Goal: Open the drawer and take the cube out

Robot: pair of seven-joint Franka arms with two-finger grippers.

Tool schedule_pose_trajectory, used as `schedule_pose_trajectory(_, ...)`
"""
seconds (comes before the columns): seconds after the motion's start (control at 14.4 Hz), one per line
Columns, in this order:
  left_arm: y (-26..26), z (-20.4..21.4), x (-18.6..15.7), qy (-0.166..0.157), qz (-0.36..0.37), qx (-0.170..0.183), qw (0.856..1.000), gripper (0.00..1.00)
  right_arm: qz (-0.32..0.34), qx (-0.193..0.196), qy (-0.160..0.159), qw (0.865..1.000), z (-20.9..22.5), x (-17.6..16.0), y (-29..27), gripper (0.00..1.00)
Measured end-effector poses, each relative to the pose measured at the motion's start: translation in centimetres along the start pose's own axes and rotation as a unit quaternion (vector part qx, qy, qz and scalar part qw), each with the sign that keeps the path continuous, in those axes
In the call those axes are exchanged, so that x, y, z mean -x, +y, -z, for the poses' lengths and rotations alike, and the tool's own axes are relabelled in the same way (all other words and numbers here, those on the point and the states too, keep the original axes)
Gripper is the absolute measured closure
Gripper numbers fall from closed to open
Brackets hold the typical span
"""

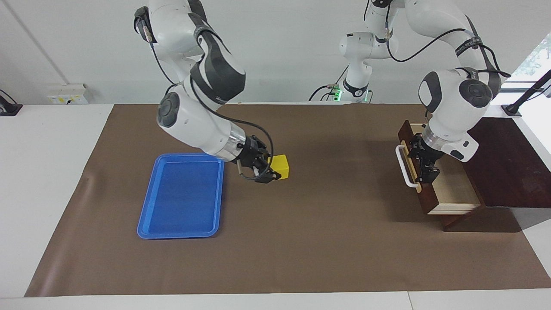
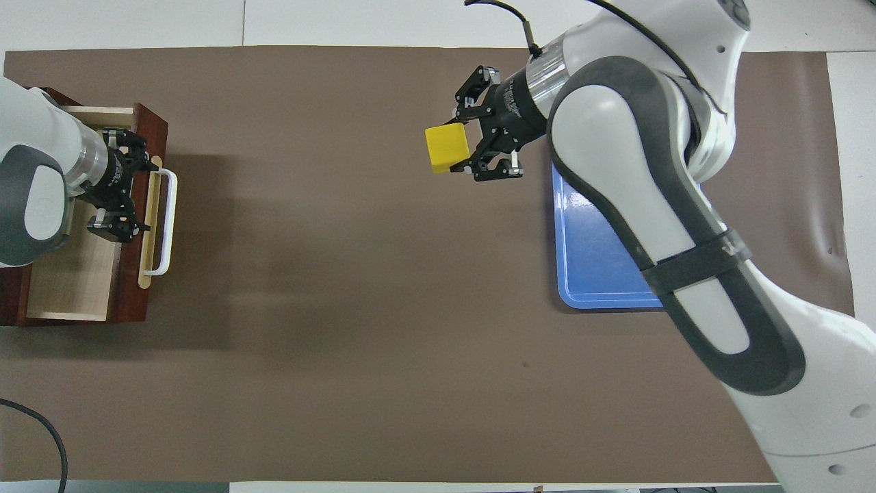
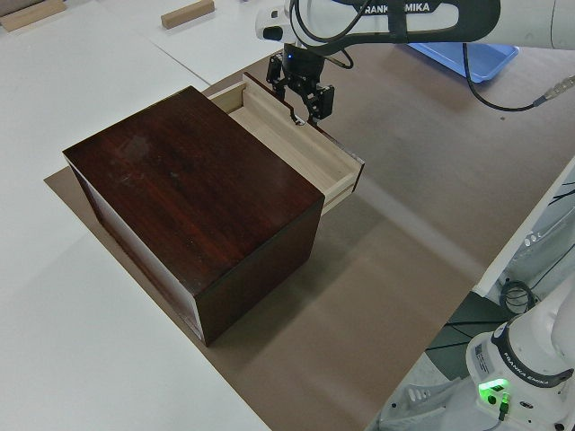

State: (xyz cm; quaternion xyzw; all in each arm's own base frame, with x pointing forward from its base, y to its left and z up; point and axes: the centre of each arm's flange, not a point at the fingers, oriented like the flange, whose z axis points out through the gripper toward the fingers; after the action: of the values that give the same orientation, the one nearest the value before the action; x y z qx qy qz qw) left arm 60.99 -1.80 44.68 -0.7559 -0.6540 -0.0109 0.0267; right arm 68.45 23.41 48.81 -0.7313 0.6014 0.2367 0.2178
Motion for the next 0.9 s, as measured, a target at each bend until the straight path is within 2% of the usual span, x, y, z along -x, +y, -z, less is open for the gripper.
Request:
schedule_pose_trajectory(0.14,-0.3,0.0,-3.0,0.001,-0.016,0.007,1.0,0.0,-0.018,-0.003,0.001,1.0,2.3,-6.6,0.0,0.45)
schedule_pose_trajectory(0.35,-0.9,0.0,-7.8,0.005,-0.034,0.022,0.999,0.0,-0.043,0.002,0.0,0.999,3.5,-16.1,1.6,0.45)
schedule_pose_trajectory(0.56,-1.4,0.0,-10.1,0.004,-0.04,0.029,0.999,0.0,-0.074,-0.009,0.006,0.997,2.9,-25.8,5.3,0.45)
schedule_pose_trajectory(0.7,-1.4,0.0,-10.0,0.004,-0.044,0.028,0.999,0.0,-0.092,-0.001,0.005,0.996,1.4,-28.0,7.5,0.45)
schedule_pose_trajectory(0.9,-1.5,0.4,-9.6,0.004,-0.074,0.018,0.997,0.0,-0.103,-0.004,-0.001,0.995,0.1,-28.6,9.8,0.45)
